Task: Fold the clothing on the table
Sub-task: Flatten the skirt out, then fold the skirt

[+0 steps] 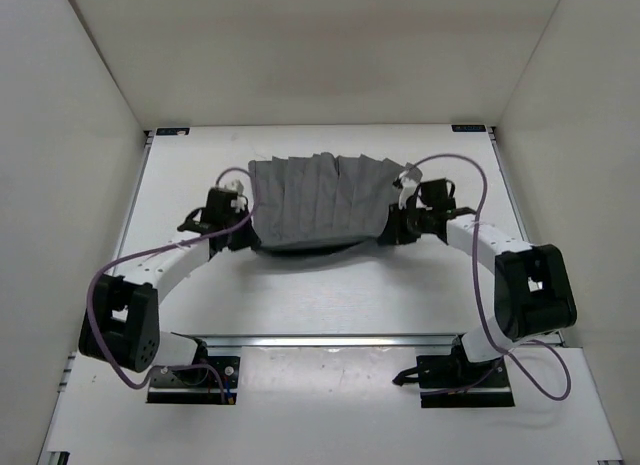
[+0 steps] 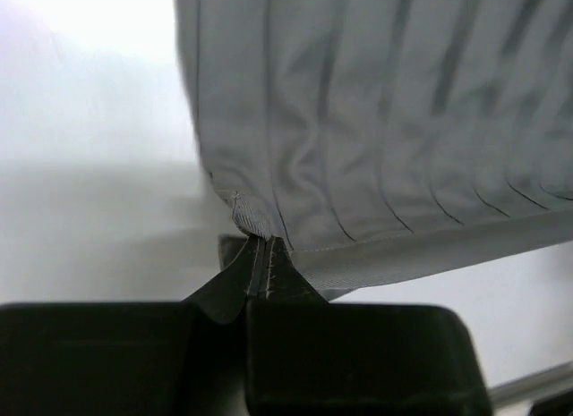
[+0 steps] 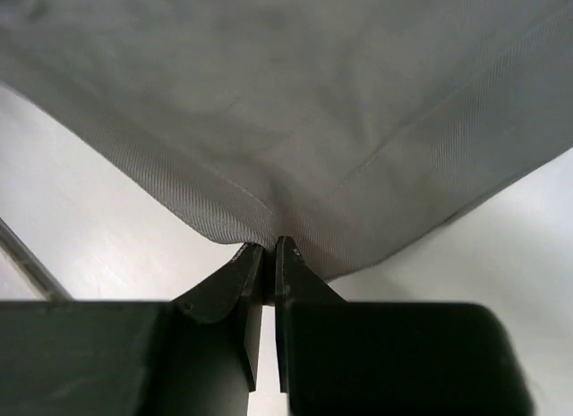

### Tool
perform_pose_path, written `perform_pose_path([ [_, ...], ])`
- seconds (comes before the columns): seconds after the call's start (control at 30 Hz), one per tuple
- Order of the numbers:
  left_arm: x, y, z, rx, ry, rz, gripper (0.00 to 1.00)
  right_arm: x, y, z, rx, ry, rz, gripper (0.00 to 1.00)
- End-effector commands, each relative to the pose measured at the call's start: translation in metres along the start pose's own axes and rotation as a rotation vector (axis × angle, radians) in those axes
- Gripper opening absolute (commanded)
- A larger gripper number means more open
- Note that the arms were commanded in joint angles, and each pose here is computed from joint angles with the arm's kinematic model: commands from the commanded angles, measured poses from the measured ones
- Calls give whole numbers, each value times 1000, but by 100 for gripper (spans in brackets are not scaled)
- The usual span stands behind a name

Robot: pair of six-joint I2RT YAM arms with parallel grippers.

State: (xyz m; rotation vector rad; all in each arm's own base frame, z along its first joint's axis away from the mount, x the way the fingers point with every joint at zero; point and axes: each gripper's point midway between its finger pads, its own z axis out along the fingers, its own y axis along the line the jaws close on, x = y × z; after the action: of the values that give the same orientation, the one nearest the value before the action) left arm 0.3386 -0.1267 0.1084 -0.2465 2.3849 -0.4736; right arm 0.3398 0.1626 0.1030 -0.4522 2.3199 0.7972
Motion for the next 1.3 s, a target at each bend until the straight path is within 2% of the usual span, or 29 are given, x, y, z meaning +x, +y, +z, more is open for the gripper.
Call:
perform_pose_path([
  [0.0, 16, 7, -2, -40, -43, 16, 0, 6, -17, -7, 172, -66, 56, 0],
  [0.17, 75, 16, -6, -53, 90, 67, 0, 79, -5, -2, 198, 81, 209, 0],
  [0.3, 99, 16, -20, -23, 93, 63, 0, 95, 3, -8, 245, 129, 243, 0],
  [0.33, 104, 18, -22, -13, 105, 51, 6, 96, 9, -8, 227, 138, 260, 0],
  [0.37, 110, 15, -27, 13, 115, 51, 16, 100, 13, -9, 212, 154, 266, 0],
  [0.4, 109, 8, -32, 48, 110, 46, 21, 100, 18, -12, 184, 161, 273, 0],
  [0.43, 105, 3, -38, 74, 94, 49, 31, 102, 25, -15, 158, 165, 274, 1],
  [0.47, 104, -1, -42, 96, 96, 49, 43, 106, 28, -18, 149, 179, 277, 11],
  [0.5, 98, -8, -49, 131, 75, 52, 46, 104, 32, -24, 136, 170, 262, 18],
  [0.6, 56, -24, -78, 185, -60, 30, 50, 90, 41, -46, 125, 89, 193, 39],
  [0.7, 27, -28, -90, 195, -156, 11, 53, 53, 47, -72, 117, -99, 110, 44],
  [0.73, 28, -24, -85, 177, -150, 11, 52, 38, 51, -78, 104, -171, 78, 45],
  [0.77, 25, -22, -80, 172, -159, 14, 52, 35, 50, -81, 96, -203, 71, 34],
  [0.8, 25, -20, -69, 158, -147, 21, 51, 28, 48, -81, 84, -241, 67, 17],
  [0.83, 31, -14, -55, 123, -113, 20, 50, 24, 51, -78, 57, -256, 70, 4],
  [0.87, 27, -15, -43, 117, -116, 19, 47, 28, 44, -70, 55, -234, 98, 0],
  [0.93, 21, -9, -19, 71, -121, 20, 36, 25, 49, -58, 21, -219, 105, 0],
  [0.97, 25, -10, -5, 56, -83, 23, 33, 32, 44, -47, 23, -183, 129, 0],
  [1.03, 21, -5, 13, 28, -63, 16, 20, 41, 49, -31, 10, -128, 118, 0],
  [1.13, 21, -5, 32, 2, -40, 20, 10, 59, 39, -11, 34, -70, 150, 0],
  [1.27, 29, -4, 39, -1, -35, 14, 12, 73, 27, 1, 62, -18, 192, 1],
])
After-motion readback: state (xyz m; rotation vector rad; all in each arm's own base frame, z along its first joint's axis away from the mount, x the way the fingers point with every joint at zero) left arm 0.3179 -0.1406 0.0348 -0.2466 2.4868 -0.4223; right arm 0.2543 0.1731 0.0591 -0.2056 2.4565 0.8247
